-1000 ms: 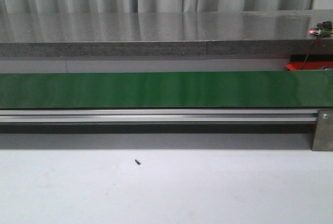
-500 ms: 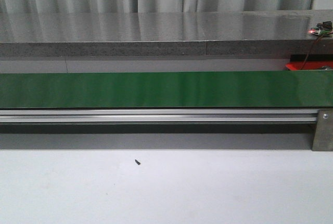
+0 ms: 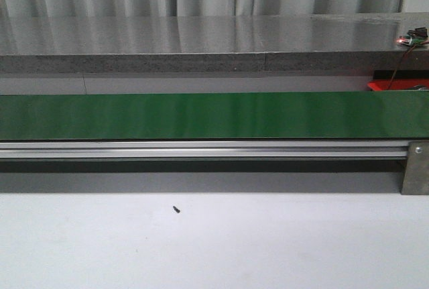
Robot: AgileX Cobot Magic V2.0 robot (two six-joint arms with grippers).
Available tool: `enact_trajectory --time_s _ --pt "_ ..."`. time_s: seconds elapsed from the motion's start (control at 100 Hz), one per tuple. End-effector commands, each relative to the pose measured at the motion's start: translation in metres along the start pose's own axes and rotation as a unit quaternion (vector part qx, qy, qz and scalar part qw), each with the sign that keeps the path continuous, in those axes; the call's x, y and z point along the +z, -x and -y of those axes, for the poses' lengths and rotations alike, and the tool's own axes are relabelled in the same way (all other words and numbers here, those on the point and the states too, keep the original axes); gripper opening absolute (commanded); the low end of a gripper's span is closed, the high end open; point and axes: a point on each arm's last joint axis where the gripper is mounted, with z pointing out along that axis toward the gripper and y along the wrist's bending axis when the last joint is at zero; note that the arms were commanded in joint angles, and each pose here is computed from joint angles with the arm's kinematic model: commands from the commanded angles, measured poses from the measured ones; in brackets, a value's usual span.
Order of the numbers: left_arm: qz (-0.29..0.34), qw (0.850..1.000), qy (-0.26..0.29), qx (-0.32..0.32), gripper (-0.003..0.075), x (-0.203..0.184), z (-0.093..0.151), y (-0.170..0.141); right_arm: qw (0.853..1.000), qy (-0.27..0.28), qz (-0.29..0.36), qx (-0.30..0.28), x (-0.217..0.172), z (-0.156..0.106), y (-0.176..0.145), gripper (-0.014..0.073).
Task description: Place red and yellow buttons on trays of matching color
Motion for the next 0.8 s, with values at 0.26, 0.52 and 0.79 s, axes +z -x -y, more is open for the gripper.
enact_trajectory --time_s 0.26,0.52,0.79 --pt "0.122 0.992 0.0 -0.015 -0.002 -0.022 0.0 -0.029 0.998 0.008 0.061 0.002 -0.003 -0.001 0.015 -0.006" --pt "0.132 0.991 -0.023 -0.013 -0.002 -0.027 0.004 -0.067 0.998 0.008 0.061 0.002 -0.003 -0.001 0.015 -0.006" --pt "0.158 0.987 -0.025 -0.026 -0.002 -0.028 0.004 -0.104 0.998 0.008 0.061 0.002 -0.003 -0.001 0.015 -0.006"
